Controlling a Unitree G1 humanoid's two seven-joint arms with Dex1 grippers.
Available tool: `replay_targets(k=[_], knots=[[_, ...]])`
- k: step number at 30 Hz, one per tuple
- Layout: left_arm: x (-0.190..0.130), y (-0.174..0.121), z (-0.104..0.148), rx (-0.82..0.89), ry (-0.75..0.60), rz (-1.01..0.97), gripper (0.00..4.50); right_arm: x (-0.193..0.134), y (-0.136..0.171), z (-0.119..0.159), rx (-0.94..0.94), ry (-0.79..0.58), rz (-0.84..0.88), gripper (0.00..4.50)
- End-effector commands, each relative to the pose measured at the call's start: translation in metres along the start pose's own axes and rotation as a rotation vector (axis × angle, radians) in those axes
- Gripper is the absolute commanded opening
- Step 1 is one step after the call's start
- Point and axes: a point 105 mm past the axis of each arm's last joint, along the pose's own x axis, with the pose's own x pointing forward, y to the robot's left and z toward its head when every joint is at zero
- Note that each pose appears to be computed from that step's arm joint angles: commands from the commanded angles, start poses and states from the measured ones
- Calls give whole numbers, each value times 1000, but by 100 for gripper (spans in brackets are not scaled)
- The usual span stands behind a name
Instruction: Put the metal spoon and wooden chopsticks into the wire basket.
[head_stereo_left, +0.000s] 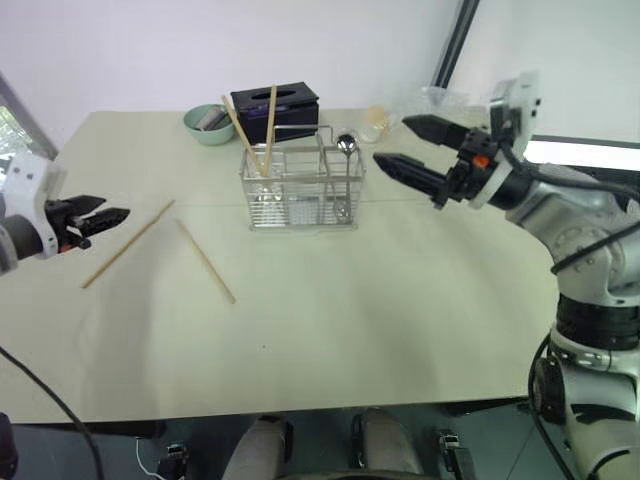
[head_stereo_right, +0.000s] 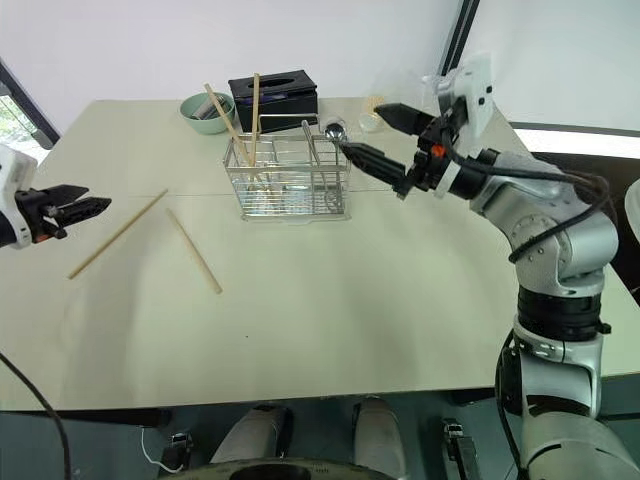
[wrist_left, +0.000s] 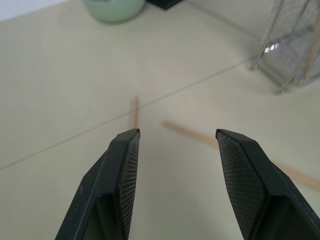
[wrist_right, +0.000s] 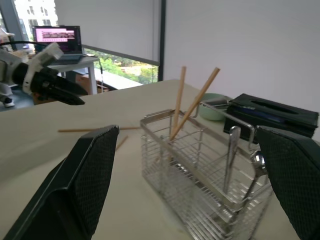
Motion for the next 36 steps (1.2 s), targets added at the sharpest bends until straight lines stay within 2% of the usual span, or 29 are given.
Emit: replay_targets(k=[1, 4, 12, 19, 25, 28, 31, 36], knots=[[-6, 14, -5, 19, 2, 6, 254, -10, 1, 11, -17, -29, -50, 448], [-1, 24, -27, -6, 47, 31, 254, -15, 1, 10, 7, -27, -85, 448], [20, 31, -64, -61, 109, 92, 254, -30, 6, 3, 50, 36, -129, 448], [40, 16, -97, -85, 208, 73, 254, -32, -8, 11, 45, 42, -186, 448], [46, 6, -110, -58, 295, 17, 254, -33, -14, 10, 52, 35, -228, 448], [48, 9, -103, -56, 287, 35, 164, -33, -14, 8, 54, 33, -236, 450], [49, 11, -96, -63, 266, 42, 12, -34, -14, 7, 55, 27, -244, 450], [50, 17, -88, -76, 236, 76, 5, -36, -16, 7, 54, 12, -268, 450]])
